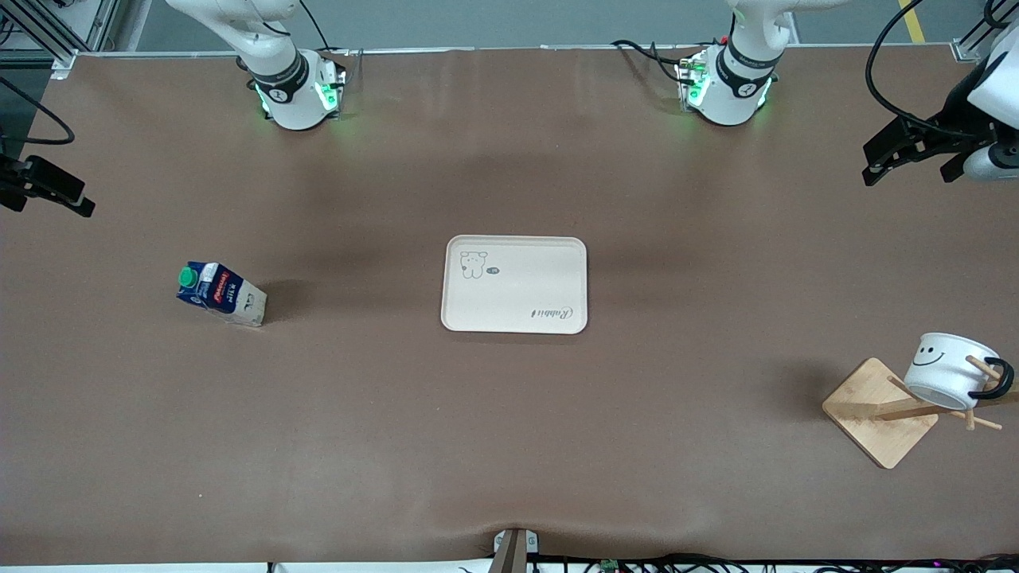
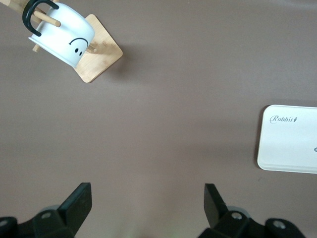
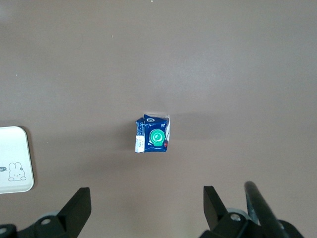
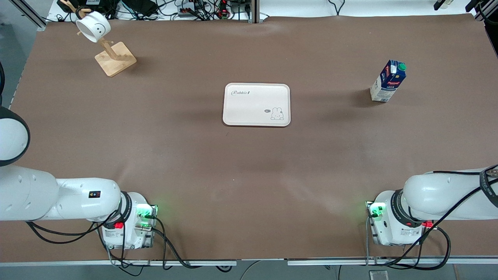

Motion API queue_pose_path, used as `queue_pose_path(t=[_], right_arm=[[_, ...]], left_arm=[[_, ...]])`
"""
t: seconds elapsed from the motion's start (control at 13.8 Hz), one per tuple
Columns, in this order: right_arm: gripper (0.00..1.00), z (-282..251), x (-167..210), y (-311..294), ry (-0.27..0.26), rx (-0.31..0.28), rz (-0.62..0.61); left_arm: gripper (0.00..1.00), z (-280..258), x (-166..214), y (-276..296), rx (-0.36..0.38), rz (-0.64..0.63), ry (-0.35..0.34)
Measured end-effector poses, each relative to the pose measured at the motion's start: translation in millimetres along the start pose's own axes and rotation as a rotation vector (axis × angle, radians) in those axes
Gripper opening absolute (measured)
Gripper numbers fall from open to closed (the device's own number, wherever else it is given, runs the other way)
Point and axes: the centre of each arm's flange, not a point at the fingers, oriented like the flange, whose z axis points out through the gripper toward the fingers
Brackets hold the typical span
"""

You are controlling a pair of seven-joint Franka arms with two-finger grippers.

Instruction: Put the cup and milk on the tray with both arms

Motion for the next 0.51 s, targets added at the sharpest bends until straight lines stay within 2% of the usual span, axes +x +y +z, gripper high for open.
queue_pose_path(t=[0.51], right_arm=[[1.0,4.2,2.6,0.4,-0.008,0.0,0.001]], left_arm=[[1.0,3.8,5.0,-1.6,0.009,-0.001,-0.004]])
